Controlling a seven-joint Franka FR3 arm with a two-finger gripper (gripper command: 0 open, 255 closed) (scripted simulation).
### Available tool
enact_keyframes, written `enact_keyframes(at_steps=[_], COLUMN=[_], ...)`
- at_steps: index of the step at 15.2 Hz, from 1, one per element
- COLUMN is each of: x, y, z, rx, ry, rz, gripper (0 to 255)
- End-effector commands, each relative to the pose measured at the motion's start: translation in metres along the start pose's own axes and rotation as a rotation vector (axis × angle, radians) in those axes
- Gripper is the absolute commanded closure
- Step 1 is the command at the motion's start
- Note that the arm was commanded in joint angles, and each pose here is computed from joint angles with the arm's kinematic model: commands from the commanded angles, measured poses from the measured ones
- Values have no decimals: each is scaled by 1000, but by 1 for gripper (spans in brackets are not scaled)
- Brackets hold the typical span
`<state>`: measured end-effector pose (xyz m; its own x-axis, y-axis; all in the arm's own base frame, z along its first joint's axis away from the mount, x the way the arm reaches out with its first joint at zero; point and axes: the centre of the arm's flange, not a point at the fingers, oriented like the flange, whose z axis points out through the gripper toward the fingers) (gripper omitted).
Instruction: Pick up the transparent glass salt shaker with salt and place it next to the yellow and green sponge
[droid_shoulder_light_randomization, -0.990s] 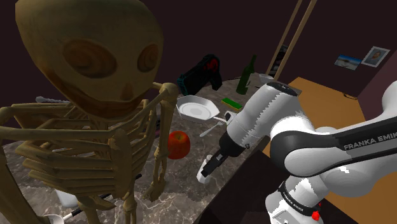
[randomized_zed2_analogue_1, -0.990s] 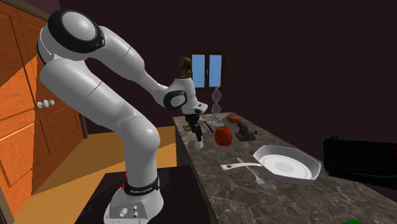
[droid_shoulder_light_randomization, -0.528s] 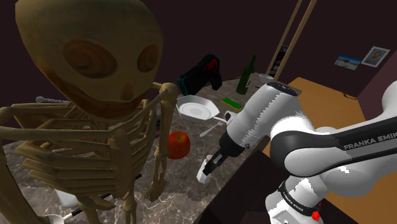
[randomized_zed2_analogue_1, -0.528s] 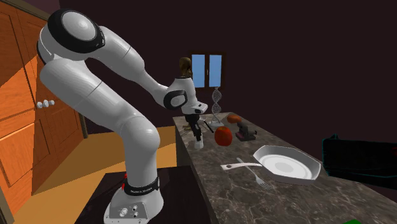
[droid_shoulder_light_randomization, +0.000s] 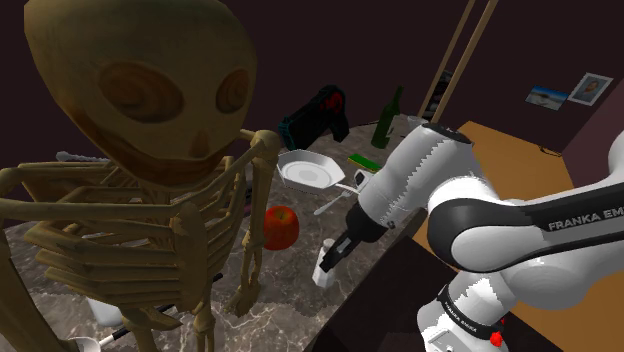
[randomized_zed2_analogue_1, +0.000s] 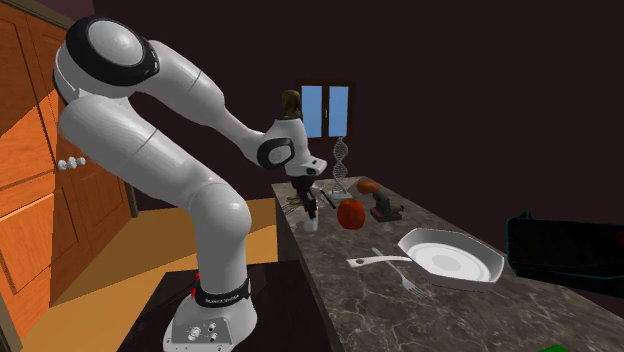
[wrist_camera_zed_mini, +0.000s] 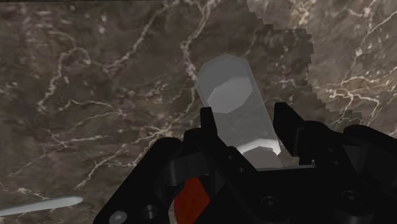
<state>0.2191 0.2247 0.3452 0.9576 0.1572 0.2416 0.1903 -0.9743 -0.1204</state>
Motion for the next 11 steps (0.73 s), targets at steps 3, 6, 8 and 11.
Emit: enact_keyframes(at_steps=[3, 6, 8, 11], x=[5, 8, 11, 15], y=[-3, -5, -6, -8], z=[-20, -35, -45, -61], rx=[0, 0, 0, 0], ry=[0, 0, 0, 0], rz=[0, 0, 0, 0], gripper=[255, 255, 255, 255])
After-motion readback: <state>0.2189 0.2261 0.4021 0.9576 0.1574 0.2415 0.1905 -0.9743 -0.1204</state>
